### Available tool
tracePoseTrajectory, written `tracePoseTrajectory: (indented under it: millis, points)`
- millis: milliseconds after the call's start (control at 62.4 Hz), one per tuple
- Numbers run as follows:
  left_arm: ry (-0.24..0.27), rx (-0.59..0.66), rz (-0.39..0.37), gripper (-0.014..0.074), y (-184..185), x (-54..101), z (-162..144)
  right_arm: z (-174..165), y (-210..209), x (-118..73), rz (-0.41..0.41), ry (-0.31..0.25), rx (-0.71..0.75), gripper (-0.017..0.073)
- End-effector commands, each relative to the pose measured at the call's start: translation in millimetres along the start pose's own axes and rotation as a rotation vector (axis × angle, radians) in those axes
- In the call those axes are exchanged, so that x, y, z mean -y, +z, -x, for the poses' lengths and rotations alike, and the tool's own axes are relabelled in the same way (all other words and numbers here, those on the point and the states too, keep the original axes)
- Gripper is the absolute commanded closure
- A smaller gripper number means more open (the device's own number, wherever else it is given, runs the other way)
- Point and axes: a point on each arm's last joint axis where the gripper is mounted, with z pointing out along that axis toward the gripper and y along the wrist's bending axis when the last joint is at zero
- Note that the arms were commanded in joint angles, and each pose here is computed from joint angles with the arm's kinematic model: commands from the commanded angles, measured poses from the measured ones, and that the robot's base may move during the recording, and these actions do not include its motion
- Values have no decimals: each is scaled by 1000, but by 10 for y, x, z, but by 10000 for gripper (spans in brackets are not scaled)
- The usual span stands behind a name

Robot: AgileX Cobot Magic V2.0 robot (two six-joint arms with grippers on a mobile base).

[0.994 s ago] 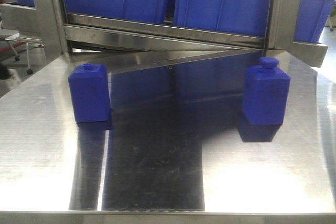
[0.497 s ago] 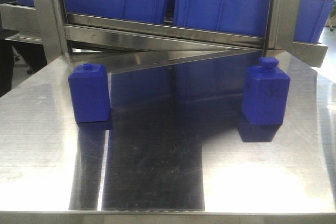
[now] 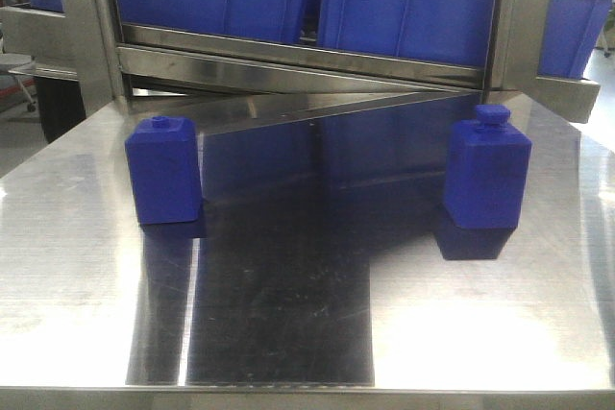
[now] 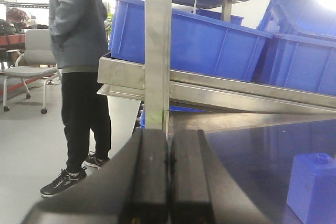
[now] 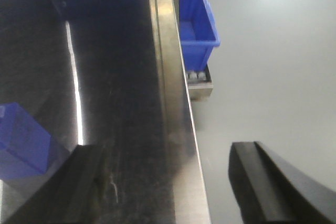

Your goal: Pick and sort blue part to right shelf

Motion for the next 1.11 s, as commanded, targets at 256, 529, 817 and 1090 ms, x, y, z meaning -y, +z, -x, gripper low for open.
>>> tracePoseTrajectory:
  millis: [256,529,817,1090]
  points:
    - [-8,85,3,470,-18,-3,19,565,151,-423,-48,-13,-274,-34]
    - [-8,85,3,470,-18,-3,19,798,463,-929,-8,30,-496,-34]
    - [-8,85,3,470,-18,-3,19,957,831,-1315,-11,-9,-569,-34]
    - [-8,85,3,470,-18,-3,19,992,1061,-1462,-7,-59,-609,-34]
